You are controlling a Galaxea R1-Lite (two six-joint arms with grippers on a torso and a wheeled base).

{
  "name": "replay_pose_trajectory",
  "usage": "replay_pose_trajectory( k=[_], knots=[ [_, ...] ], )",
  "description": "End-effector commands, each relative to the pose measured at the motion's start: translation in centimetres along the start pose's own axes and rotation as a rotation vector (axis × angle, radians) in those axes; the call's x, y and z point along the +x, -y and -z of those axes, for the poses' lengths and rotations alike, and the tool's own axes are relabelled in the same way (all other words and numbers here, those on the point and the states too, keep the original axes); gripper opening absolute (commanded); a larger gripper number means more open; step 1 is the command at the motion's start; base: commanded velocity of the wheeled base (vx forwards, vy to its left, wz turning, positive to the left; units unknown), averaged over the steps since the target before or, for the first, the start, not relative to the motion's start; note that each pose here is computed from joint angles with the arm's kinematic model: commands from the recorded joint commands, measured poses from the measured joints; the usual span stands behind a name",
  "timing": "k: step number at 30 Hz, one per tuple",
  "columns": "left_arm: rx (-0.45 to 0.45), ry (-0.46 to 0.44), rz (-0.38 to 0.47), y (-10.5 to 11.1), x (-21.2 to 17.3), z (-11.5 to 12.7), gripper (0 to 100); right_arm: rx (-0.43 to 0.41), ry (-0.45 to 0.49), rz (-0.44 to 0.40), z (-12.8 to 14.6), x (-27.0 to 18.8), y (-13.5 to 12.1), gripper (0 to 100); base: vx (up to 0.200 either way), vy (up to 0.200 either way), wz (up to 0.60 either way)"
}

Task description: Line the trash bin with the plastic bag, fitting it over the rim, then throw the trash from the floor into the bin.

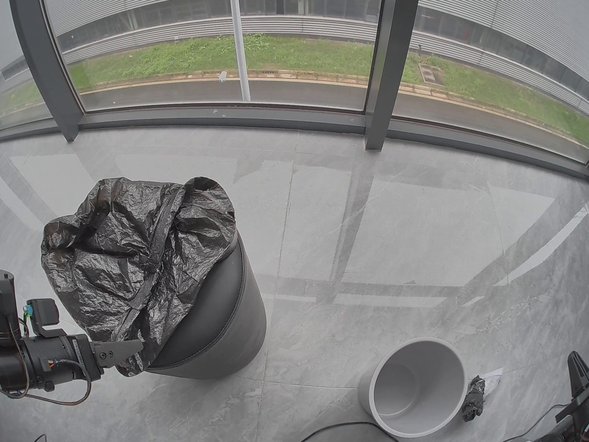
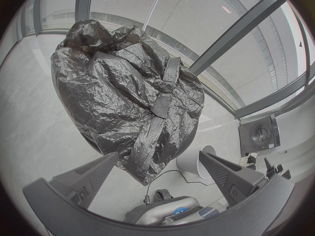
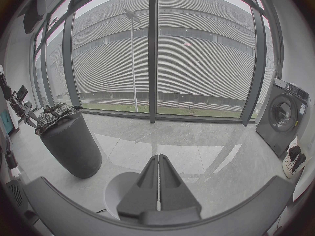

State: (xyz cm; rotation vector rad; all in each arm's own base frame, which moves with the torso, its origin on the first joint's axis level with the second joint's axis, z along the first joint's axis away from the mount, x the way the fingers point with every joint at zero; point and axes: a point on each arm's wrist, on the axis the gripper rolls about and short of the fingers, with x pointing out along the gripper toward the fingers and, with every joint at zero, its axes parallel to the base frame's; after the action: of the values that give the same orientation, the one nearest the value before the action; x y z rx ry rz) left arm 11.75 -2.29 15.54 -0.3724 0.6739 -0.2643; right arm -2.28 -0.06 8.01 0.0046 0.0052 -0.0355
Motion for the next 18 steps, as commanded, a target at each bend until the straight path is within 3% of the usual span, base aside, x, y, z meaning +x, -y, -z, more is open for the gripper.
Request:
replay_pose_trajectory(
  k=[1,11,18],
  knots=[
    [-0.018,-0.011,-0.003,-0.1,0.1,0.3,100,0.000,-0.005,0.000,0.5,0.0,0.0,0,0.000,0.000,0.00],
    [-0.247,-0.042,-0.009,0.0,1.7,-1.1,100,0.000,-0.005,0.000,0.5,0.0,0.0,0,0.000,0.000,0.00],
    [-0.272,-0.063,-0.024,-0.2,2.1,-0.9,100,0.000,-0.005,0.000,0.5,0.0,0.0,0,0.000,0.000,0.00]
  ],
)
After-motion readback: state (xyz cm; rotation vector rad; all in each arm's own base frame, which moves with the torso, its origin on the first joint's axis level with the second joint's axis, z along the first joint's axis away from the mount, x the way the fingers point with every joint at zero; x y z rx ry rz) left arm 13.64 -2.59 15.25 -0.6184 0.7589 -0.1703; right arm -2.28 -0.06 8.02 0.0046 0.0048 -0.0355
